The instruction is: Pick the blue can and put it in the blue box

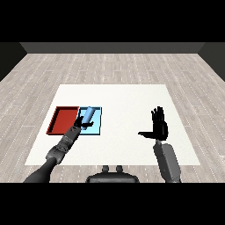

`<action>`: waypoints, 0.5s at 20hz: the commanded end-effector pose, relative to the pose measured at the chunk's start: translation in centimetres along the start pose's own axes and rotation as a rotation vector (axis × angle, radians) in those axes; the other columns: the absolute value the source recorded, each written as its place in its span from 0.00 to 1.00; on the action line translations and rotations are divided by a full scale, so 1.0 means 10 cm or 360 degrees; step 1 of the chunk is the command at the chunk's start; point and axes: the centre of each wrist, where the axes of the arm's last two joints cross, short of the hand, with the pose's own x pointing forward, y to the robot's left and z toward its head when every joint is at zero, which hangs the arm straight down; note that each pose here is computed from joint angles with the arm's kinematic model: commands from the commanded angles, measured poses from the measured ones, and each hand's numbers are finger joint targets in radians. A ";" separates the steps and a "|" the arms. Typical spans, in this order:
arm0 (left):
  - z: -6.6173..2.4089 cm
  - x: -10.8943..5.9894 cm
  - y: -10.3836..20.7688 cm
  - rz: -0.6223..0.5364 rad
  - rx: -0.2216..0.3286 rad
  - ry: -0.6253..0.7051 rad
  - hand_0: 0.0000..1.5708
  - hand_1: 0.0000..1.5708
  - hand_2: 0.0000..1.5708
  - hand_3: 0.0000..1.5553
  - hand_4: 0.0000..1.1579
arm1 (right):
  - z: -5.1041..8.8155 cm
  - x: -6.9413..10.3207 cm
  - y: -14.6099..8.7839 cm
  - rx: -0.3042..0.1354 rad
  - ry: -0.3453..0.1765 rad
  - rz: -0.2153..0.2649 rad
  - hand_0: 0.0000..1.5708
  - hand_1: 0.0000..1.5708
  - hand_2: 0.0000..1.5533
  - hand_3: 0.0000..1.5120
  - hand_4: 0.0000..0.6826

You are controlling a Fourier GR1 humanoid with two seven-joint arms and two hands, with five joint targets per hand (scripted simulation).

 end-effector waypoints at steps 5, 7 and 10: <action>0.052 -0.25 -0.07 -0.0044 0.0246 0.0080 0.00 0.00 0.00 0.00 0.00 | 0.05 -0.08 0.09 0.0044 -0.0005 -0.0043 0.00 0.00 0.00 0.00 0.00; 0.042 -0.16 -0.07 0.0122 0.0372 -0.0015 0.00 0.00 0.00 0.00 0.00 | -0.07 0.05 0.14 0.0019 -0.0008 -0.0041 0.00 0.00 0.00 0.00 0.00; 0.021 0.07 0.00 0.0322 0.0645 -0.0346 0.00 0.00 0.00 0.00 0.00 | -0.03 0.07 0.05 0.0053 -0.0014 -0.0091 0.00 0.00 0.00 0.00 0.00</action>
